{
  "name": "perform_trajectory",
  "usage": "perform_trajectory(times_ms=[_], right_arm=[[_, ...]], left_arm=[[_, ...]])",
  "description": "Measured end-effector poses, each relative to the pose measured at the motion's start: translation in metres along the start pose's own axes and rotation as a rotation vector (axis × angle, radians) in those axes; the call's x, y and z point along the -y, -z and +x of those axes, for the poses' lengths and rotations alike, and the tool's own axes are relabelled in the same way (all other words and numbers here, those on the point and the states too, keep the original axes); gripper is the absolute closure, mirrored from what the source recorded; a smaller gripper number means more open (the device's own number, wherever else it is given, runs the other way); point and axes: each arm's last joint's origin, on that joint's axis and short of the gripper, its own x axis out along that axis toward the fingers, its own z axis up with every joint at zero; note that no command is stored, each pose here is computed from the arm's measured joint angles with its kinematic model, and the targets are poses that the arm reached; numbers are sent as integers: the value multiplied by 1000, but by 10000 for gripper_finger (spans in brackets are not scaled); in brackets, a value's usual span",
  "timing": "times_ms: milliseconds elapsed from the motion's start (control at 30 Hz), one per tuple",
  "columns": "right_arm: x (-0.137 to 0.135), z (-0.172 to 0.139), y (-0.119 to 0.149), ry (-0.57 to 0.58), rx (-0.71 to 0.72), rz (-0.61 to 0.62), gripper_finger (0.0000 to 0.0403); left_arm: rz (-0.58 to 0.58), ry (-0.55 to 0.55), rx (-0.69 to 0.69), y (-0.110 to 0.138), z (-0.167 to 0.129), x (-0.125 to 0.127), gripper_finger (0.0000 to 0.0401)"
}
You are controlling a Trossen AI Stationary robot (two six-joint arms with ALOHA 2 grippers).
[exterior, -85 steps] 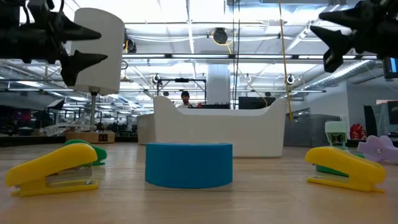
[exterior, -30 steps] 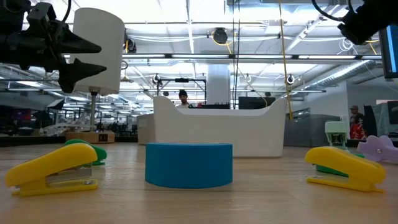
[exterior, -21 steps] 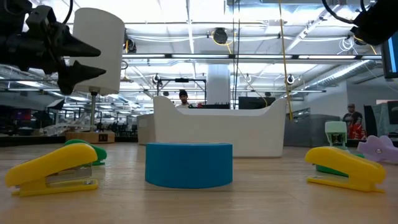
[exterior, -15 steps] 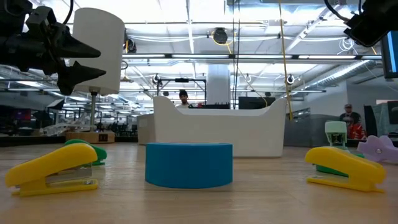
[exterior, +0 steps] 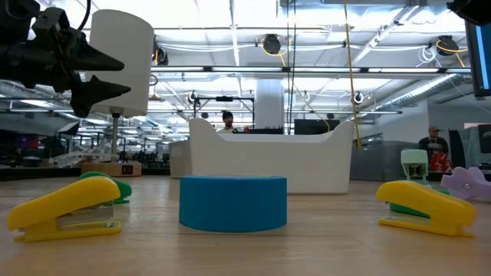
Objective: Pick and place Stapler, Stapler remover, tape
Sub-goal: Put the black stapler into the gray bin
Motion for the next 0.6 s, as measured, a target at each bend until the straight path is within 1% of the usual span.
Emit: perform_trajectory(times_ms=[100,233,400,600], right_arm=[[-4,6,6,147,33,-12,403],[-9,23,15,262,15,-29,403],[-13,35,20,324,17,-121,403],[-16,40,21,333,-1,-252,403]], left_arm=[[-2,0,1,0,0,0,153],[2,0,1,0,0,0,153],[43,-2,2,0,0,0,153],[46,-2,2,0,0,0,153]])
